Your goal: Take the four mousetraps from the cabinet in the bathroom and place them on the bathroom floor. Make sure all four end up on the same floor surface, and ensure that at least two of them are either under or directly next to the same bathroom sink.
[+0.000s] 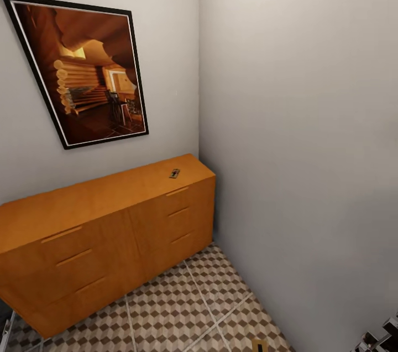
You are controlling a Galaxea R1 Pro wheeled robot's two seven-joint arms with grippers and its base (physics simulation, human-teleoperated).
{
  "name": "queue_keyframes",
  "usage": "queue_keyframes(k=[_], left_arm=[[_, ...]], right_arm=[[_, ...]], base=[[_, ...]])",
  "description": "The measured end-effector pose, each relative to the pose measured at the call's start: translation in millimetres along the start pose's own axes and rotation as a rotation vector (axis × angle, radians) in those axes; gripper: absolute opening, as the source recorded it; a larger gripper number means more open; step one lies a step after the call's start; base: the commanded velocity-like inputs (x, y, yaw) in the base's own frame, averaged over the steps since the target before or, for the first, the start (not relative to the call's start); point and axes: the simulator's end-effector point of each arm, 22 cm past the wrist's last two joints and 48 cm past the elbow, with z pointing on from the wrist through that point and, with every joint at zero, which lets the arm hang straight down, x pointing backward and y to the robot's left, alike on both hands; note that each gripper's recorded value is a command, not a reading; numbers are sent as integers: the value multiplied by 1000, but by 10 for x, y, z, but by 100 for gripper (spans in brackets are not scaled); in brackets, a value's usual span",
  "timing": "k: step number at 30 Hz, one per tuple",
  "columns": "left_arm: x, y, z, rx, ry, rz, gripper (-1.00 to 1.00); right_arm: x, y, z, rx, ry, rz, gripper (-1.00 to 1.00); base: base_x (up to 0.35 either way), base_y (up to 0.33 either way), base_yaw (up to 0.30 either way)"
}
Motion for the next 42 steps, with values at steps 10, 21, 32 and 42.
queue_keyframes(k=[10,21,32,42], left_arm=[[-910,76,112,-37,-26,2,100],[-1699,28,-27,-39,-71,5,100],[-2715,21,-529,-6,-125,-40,100],[-3244,63,-985,9,-171,-48,100]], right_arm=[[8,1,-2,-1,3,-1,-100],[15,-2,-5,0,5,-2,-100],[16,-1,-5,0,5,-2,-100],[16,-1,-5,0,5,-2,-100]], base=[[0,0,0],[0,0,0],[0,0,0],[0,0,0]])
